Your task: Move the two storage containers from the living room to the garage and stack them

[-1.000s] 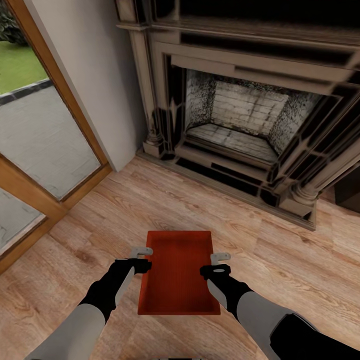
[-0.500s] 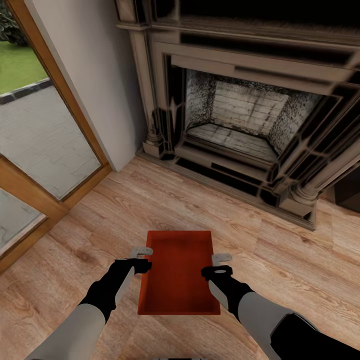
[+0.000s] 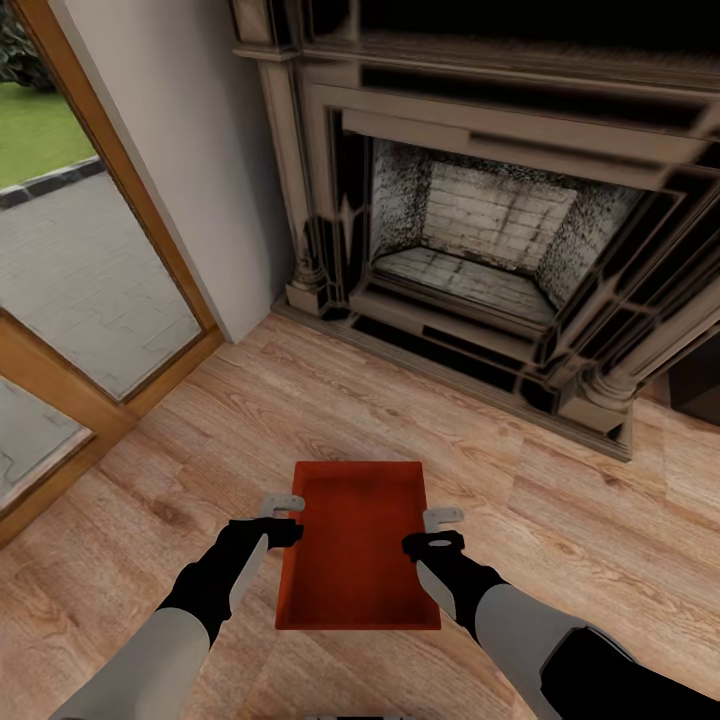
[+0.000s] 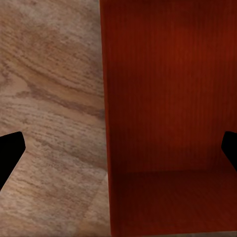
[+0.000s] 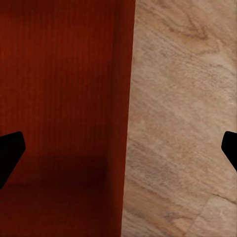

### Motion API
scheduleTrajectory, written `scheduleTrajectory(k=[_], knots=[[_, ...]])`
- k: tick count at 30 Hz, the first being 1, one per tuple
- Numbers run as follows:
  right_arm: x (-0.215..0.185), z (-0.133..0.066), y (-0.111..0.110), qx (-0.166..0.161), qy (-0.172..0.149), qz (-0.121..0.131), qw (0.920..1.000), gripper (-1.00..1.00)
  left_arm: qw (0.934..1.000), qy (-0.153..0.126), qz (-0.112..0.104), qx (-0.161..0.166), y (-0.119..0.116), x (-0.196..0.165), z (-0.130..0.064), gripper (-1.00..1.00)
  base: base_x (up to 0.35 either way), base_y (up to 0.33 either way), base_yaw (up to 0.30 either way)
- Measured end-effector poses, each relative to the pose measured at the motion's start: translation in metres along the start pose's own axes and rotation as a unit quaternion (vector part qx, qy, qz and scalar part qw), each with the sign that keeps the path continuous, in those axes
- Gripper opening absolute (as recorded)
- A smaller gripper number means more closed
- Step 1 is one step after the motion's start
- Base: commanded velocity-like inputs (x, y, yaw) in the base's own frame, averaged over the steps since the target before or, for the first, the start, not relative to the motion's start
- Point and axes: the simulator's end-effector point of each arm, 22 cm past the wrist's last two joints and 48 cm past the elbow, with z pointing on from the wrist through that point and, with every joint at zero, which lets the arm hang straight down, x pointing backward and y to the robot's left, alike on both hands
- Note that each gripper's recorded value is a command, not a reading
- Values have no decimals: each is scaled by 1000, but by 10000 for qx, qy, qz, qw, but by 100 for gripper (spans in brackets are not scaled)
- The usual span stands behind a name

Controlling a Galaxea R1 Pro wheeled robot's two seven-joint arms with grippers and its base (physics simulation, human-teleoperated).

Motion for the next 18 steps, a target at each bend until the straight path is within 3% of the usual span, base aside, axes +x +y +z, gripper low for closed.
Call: scheduleTrajectory(k=[11,18], knots=[[-1,1,-3,19,-57,45,10000,100,10000,68,-13,16,-2,6,1,100,0,0,0],[19,6,-19,177,14,50,9998,100,9993,360,-11,15,-4,32,8,100,0,0,0]])
